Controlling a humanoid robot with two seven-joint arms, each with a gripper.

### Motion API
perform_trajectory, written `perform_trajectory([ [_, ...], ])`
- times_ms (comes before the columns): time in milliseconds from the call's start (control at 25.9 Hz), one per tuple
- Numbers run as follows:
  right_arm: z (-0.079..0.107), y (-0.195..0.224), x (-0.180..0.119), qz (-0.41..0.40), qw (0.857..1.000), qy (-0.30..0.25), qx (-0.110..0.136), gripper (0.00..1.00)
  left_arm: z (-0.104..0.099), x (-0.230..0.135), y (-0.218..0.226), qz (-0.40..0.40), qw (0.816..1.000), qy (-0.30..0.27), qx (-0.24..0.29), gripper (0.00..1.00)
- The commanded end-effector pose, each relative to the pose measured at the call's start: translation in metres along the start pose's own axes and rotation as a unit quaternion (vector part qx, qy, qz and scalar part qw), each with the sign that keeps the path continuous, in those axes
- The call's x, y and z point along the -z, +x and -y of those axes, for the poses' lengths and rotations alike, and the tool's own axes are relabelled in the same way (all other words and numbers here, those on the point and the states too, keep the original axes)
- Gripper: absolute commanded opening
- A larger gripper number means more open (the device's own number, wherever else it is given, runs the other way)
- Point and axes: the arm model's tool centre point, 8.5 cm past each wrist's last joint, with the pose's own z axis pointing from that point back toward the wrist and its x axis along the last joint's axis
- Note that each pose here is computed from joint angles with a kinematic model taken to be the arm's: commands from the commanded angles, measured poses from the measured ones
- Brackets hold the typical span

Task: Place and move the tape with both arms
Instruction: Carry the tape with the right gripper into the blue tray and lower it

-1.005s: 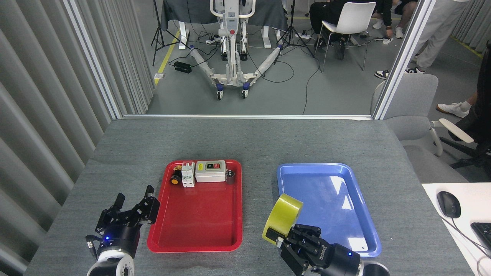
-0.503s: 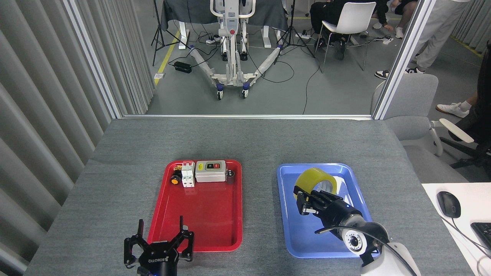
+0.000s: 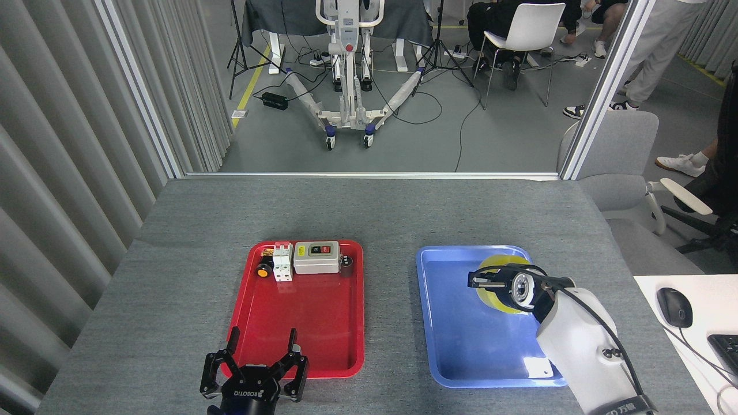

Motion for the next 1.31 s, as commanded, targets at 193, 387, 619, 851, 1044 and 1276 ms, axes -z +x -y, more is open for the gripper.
perform_trajectory([
  [193, 0.003, -0.004, 0.012, -0.028, 0.994, 0.089, 0.052, 0.03, 0.010, -0.009, -0.001, -0.003, 1.000, -0.016, 0.000, 1.00],
  [387, -0.002, -0.002, 0.018, -0.029, 0.994, 0.094, 0.057, 0.04, 0.011, -0.012, -0.002, -0.003, 1.000, -0.018, 0.001, 1.00],
  [619, -0.002, 0.013, 0.022, -0.013, 0.996, 0.072, 0.057, 0.12, 0.012, -0.012, -0.004, -0.004, 1.000, -0.019, 0.003, 1.00],
  [851, -0.008, 0.019, 0.028, -0.012, 0.997, 0.056, 0.054, 0.16, 0.009, -0.006, -0.011, -0.004, 1.000, -0.017, -0.021, 1.00],
  [1044, -0.017, 0.019, 0.033, -0.013, 0.997, 0.049, 0.053, 0.21, 0.014, 0.000, -0.031, -0.010, 0.999, -0.023, -0.036, 1.00],
  [1276, -0.035, 0.016, 0.040, -0.017, 0.997, 0.049, 0.054, 0.33, 0.016, 0.002, -0.040, -0.010, 0.999, -0.022, -0.023, 1.00],
])
